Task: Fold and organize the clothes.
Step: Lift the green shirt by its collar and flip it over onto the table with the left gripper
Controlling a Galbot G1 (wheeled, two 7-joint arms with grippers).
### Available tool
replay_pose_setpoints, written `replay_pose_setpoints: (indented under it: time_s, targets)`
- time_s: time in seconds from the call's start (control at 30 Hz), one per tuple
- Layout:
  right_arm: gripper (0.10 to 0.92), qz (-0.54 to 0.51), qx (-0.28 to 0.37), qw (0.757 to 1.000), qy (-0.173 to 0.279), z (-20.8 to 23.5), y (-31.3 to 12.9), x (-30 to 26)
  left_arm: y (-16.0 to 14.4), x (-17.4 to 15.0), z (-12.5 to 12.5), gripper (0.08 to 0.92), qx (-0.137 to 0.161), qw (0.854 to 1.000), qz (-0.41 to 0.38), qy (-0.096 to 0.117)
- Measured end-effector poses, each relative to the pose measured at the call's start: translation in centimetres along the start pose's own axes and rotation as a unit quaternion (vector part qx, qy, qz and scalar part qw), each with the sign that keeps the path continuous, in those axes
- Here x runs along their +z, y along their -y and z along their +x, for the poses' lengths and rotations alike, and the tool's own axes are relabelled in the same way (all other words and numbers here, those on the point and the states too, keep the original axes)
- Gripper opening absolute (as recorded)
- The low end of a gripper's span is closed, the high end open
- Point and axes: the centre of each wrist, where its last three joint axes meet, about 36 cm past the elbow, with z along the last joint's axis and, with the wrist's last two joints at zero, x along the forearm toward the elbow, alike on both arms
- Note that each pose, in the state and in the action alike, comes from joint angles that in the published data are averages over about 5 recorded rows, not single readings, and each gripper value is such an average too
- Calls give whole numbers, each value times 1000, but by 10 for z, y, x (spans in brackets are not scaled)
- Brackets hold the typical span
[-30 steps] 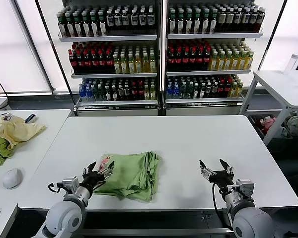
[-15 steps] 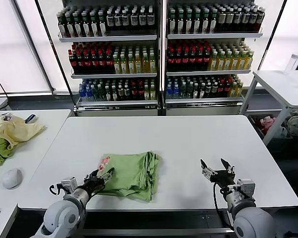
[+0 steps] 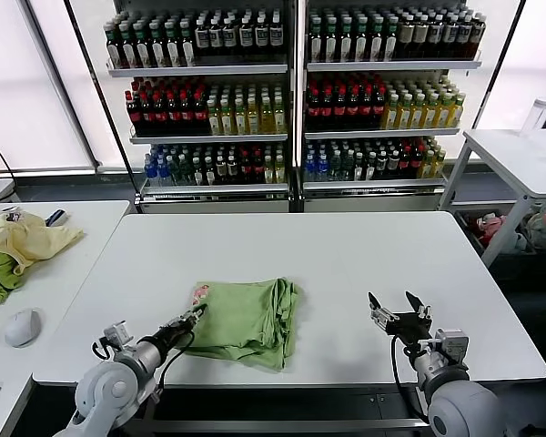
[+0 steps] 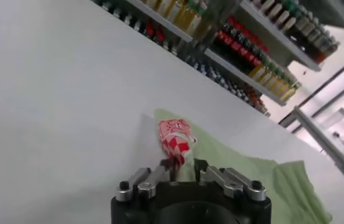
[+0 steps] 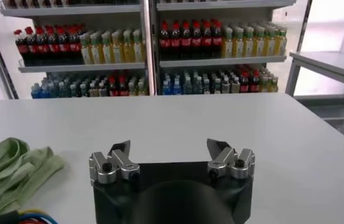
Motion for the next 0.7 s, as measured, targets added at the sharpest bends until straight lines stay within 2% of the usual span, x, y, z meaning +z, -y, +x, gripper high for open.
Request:
replay_pose_setpoints:
  time_s: [0.17, 0.47, 0.57, 0.7]
  targets:
    - [823, -1, 1, 1000, -1, 0, 0, 0, -6, -5, 1, 142, 17, 998, 56, 8]
    - [823, -3, 2, 1000, 0, 1, 1, -2, -15, -20, 11, 130, 43, 990, 133, 29]
    - [823, -4, 2, 1000, 3, 1, 2, -4, -22, -34, 21, 124, 42, 988, 139, 44]
    - [823, -7, 1, 1000, 8, 0, 4, -6, -36, -68, 43, 122, 26, 988, 127, 79]
